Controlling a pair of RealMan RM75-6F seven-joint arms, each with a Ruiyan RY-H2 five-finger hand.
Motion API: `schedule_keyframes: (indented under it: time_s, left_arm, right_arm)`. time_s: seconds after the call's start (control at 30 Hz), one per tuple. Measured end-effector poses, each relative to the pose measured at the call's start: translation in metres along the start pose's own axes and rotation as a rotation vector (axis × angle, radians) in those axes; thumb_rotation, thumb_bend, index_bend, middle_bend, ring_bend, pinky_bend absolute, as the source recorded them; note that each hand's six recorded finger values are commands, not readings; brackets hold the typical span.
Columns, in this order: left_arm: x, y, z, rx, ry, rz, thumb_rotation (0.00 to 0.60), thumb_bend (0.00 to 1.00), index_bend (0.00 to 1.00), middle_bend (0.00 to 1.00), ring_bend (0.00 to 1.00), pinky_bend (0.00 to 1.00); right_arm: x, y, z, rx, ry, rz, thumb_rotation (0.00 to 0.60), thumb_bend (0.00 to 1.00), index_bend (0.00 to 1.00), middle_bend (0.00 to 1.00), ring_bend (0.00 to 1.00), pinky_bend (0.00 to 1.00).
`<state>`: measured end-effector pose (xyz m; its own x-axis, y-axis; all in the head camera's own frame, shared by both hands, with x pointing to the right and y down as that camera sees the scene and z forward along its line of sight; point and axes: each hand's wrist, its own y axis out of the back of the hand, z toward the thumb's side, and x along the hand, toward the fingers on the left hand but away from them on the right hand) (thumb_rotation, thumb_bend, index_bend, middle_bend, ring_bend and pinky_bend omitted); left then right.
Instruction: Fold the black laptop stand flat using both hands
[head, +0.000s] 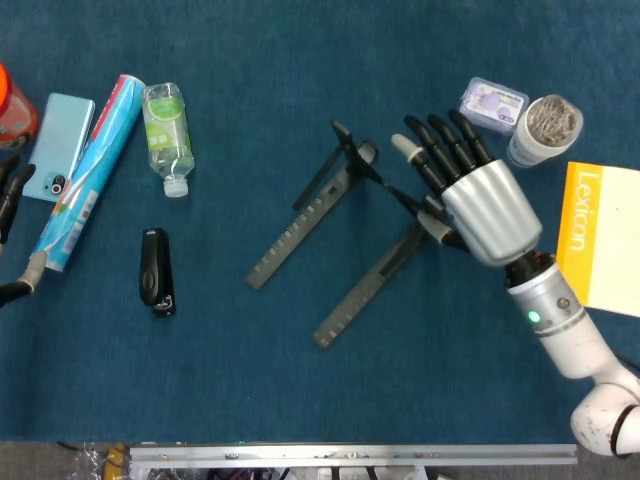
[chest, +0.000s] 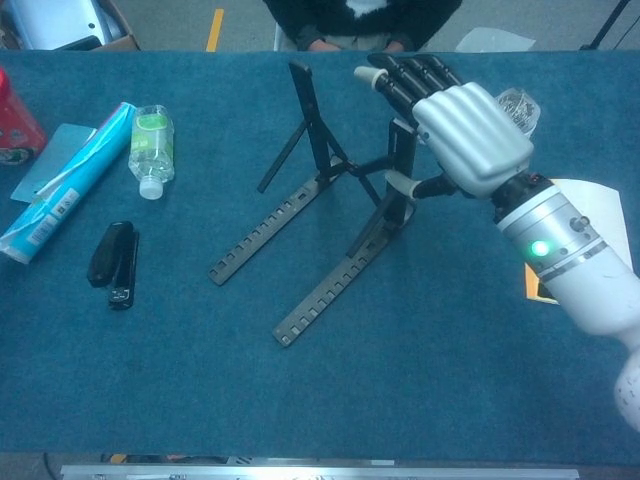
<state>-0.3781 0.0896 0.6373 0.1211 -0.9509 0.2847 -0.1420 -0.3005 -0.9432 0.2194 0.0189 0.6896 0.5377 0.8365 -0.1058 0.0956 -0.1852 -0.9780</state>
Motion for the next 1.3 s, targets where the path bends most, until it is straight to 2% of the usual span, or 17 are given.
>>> schedule_keyframes:
  time_s: [0.47, 0.93, 1.3]
  left_arm:
    - [0.001, -0.001, 0.002, 0.004, -0.007, -0.006, 0.600, 0.34, 0.00, 0.04, 0.00, 0.00]
    - [-0.001, -0.001, -0.001, 0.008, 0.003, -0.004, 0.600, 0.34, 0.00, 0.04, 0.00, 0.00]
    - [0.001, -0.005, 0.003, 0.007, -0.009, -0.015, 0.600, 0.34, 0.00, 0.04, 0.00, 0.00]
  right_arm:
    - [0.002, 0.009, -0.025, 0.012, -0.069, -0.025, 0.600, 0.25, 0.00, 0.00, 0.00, 0.00]
    - [-0.008, 0.012, -0.020, -0.013, -0.058, -0.056, 0.600, 0.24, 0.00, 0.00, 0.00, 0.00]
    - [0.006, 0.016, -0.055, 0.037, -0.141, -0.047, 0.600, 0.24, 0.00, 0.00, 0.00, 0.00]
